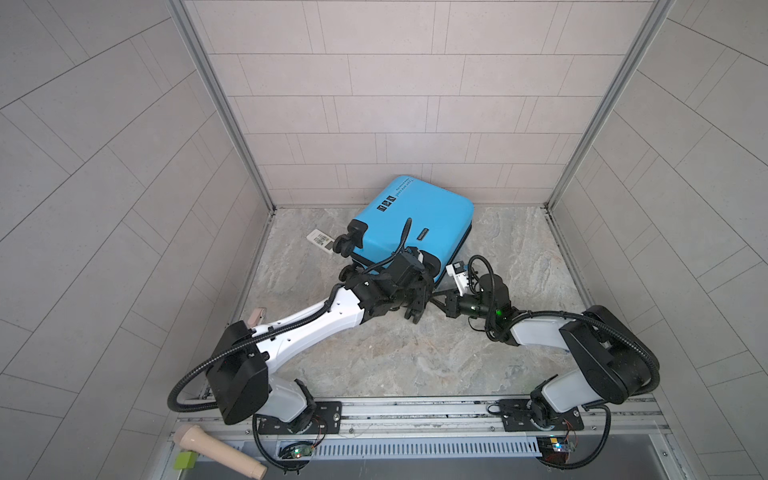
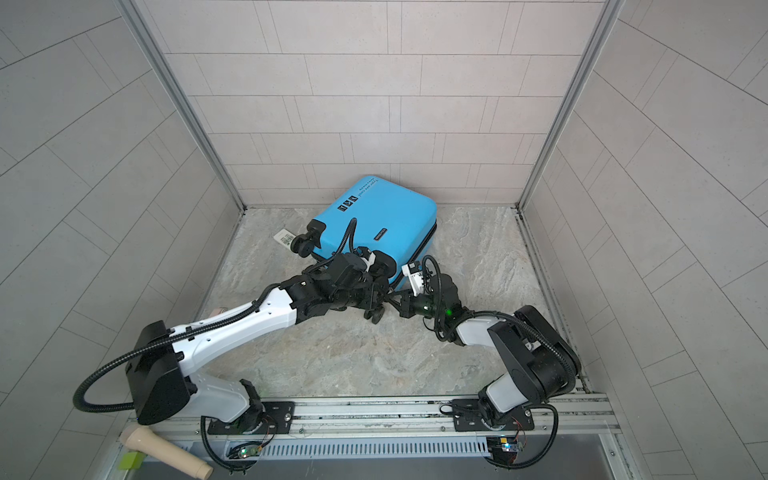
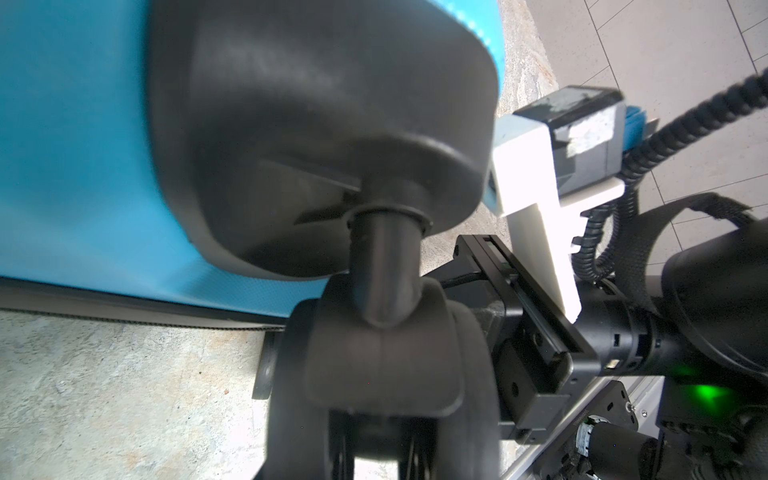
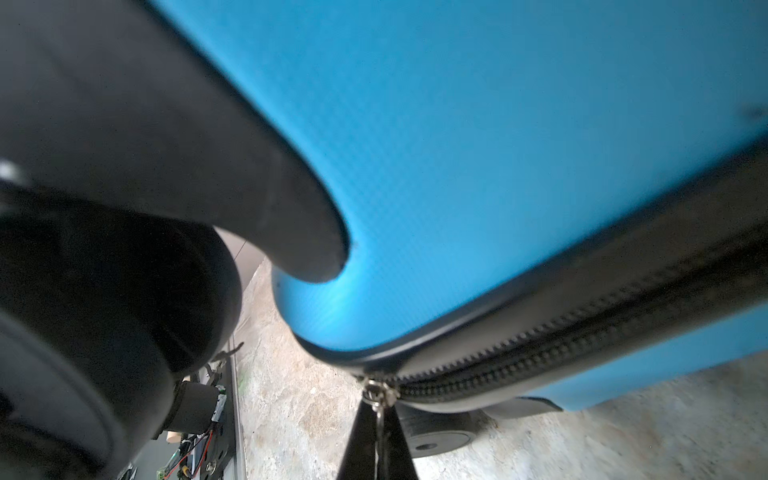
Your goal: Pack the luggage
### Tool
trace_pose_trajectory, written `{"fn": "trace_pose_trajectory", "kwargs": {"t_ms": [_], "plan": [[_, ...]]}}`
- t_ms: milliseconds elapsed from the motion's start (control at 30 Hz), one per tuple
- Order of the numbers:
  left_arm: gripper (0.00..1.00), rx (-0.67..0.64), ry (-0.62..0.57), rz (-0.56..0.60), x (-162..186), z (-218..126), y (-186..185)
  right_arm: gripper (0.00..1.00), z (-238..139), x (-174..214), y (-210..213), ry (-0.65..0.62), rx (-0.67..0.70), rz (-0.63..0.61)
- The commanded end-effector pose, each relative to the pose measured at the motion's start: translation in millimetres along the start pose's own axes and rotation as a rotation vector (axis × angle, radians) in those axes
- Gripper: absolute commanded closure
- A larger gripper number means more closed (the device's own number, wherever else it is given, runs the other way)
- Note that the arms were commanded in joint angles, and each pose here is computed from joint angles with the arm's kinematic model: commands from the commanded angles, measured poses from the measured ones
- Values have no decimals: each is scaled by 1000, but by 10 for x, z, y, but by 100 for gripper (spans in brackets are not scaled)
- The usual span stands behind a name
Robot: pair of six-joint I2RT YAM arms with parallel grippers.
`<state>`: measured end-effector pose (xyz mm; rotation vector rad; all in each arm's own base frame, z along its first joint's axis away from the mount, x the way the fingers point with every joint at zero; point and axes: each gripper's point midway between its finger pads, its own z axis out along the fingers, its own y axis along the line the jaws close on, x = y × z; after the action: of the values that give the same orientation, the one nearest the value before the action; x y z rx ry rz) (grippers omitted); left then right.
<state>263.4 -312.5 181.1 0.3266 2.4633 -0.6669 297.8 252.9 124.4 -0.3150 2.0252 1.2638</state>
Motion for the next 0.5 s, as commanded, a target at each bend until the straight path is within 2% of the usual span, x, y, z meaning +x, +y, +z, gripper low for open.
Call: {"fn": "trace_pose_trajectory", "kwargs": {"t_ms": [0, 133, 267, 467], "plan": [[100, 30, -69, -45, -227, -66, -105, 95, -41, -398, 31, -151, 33, -50], [100, 34, -66, -50, -221, -66, -112, 100, -24, -433, 37, -152, 32, -38], [100, 37, -63, -53, -223, -59, -120, 100, -25, -451, 15, -145, 56, -10], [100, 14, -66, -48, -220, -96, -86, 100, -274, -447, -158, -168, 237, -10]]}}
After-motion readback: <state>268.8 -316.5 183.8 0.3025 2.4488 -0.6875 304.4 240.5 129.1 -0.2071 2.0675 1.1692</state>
